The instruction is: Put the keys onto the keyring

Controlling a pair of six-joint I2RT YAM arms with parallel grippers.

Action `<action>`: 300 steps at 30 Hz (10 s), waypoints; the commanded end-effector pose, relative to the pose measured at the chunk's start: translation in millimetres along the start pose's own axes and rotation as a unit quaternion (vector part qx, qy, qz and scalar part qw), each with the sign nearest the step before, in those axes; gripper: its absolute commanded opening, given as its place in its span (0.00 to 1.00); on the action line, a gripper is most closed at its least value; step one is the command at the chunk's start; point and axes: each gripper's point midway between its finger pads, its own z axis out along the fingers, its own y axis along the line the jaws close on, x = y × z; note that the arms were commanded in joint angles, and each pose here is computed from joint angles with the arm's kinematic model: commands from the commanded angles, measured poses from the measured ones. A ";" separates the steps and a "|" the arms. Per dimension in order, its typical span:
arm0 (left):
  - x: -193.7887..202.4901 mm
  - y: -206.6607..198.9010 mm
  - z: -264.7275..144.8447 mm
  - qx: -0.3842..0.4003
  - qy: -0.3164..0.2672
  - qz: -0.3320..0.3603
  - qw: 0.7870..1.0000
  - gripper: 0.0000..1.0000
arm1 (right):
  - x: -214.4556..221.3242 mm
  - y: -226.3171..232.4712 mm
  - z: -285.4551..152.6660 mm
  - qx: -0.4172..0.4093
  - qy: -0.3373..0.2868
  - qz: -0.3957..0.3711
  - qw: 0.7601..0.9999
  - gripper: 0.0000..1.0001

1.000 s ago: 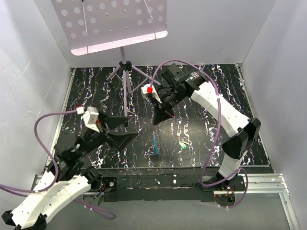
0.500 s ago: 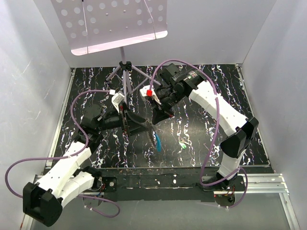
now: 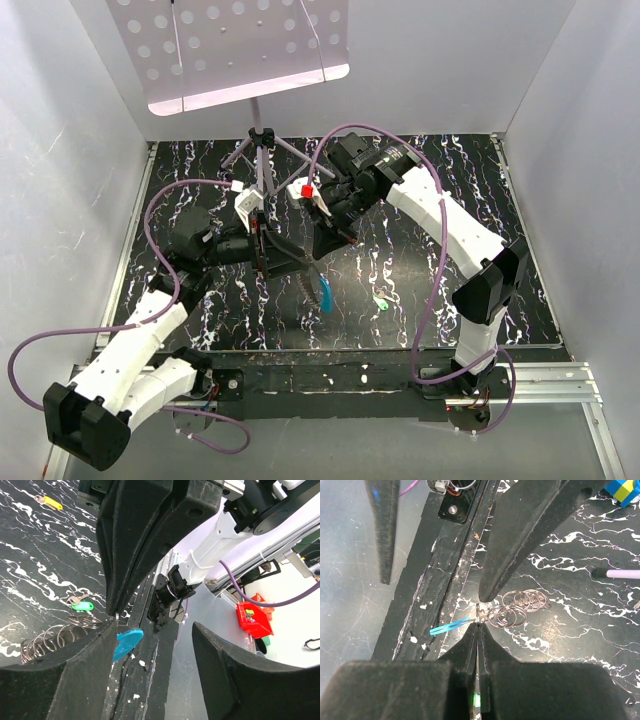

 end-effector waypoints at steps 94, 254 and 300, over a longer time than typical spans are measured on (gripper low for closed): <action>-87.2 -72.0 -27.1 0.094 -0.326 0.224 0.913 0.00 | -92.9 58.5 -68.1 -0.018 -0.177 0.000 0.984 0.38; 6.3 0.5 -1.6 -0.018 0.016 0.051 0.998 0.00 | -22.4 57.0 -1.2 -0.061 -0.017 0.061 0.996 0.01; -65.2 -129.3 -18.1 0.265 -0.101 0.325 0.902 0.00 | -9.9 91.9 -72.7 -0.011 -0.145 -0.039 0.989 0.51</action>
